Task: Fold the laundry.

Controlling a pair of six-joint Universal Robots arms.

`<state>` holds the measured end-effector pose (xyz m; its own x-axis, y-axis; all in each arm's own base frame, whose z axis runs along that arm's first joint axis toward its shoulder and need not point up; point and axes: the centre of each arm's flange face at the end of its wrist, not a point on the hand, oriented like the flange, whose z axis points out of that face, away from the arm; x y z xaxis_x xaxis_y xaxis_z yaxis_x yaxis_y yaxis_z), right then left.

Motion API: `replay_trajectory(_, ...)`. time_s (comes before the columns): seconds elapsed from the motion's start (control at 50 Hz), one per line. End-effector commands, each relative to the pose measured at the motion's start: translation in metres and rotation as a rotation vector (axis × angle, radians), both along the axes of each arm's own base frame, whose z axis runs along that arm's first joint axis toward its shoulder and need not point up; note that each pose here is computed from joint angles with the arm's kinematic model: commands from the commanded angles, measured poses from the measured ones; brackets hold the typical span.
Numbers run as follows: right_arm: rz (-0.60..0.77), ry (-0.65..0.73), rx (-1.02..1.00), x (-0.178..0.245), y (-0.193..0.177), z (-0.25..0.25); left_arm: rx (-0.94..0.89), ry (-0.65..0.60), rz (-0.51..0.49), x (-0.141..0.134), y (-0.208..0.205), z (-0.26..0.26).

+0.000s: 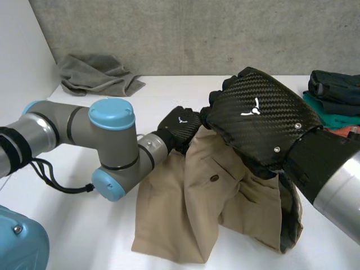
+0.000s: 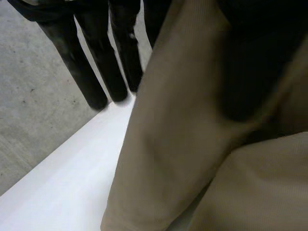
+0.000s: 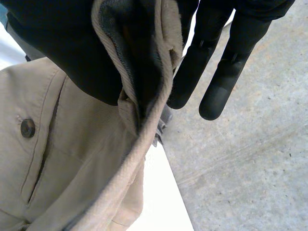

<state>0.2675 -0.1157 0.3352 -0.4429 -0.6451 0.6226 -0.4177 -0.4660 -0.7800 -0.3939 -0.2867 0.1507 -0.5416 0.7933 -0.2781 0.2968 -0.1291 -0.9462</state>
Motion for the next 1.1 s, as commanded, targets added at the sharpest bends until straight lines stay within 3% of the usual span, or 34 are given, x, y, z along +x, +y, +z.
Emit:
replay_trajectory(0.02, -0.119, -0.002, 0.002, -0.012, -0.023, 0.002, -0.097, 0.035, 0.143, 0.007, -0.014, 0.024)
replay_trajectory(0.12, -0.288, 0.026, 0.048, -0.03, -0.073, -0.01, -0.159, 0.034, 0.34, 0.051, -0.018, 0.073)
replay_trajectory(0.16, -0.318, 0.048, 0.091, -0.029, -0.094, -0.022, -0.165, 0.026, 0.356, 0.064, -0.012, 0.082)
replay_trajectory(0.34, -0.348, 0.096, 0.169, -0.021, -0.122, -0.049, -0.161, -0.039, 0.357, 0.108, 0.055, 0.109)
replay_trajectory(0.5, -0.355, 0.15, 0.247, -0.01, -0.155, -0.088, -0.089, -0.132, 0.351, 0.108, 0.058, 0.08)
replay_trajectory(0.56, -0.359, 0.149, 0.236, -0.004, -0.166, -0.092, -0.103, -0.194, 0.355, 0.097, 0.034, 0.061)
replay_trajectory(0.66, -0.428, 0.069, 0.062, 0.015, -0.207, -0.086, -0.311, -0.249, 0.436, 0.076, -0.026, 0.074)
replay_trajectory(0.74, -0.491, -0.107, -0.191, 0.024, -0.242, -0.052, -0.583, -0.131, 0.507, 0.057, -0.064, 0.128)
replay_trajectory(0.76, -0.502, -0.214, -0.333, 0.027, -0.253, -0.029, -0.638, -0.097, 0.52, 0.054, -0.069, 0.138)
replay_trajectory(0.78, -0.503, -0.265, -0.4, 0.028, -0.256, -0.017, -0.757, 0.004, 0.563, 0.052, -0.08, 0.167)
replay_trajectory(0.84, -0.492, -0.476, -0.671, 0.03, -0.259, 0.027, -0.907, 0.152, 0.621, 0.054, -0.087, 0.203)
replay_trajectory(0.88, -0.492, -0.544, -0.757, 0.027, -0.255, 0.043, -1.008, 0.257, 0.648, 0.055, -0.085, 0.226)
replay_trajectory(0.92, -0.485, -0.569, -0.787, 0.026, -0.249, 0.052, -1.049, 0.31, 0.655, 0.055, -0.079, 0.237)
replay_trajectory(0.98, -0.47, -0.548, -0.749, 0.028, -0.246, 0.045, -1.001, 0.282, 0.631, 0.054, -0.073, 0.225)
replay_trajectory(1.1, -0.44, -0.375, -0.523, 0.034, -0.232, -0.001, -0.816, 0.224, 0.574, 0.065, -0.051, 0.184)
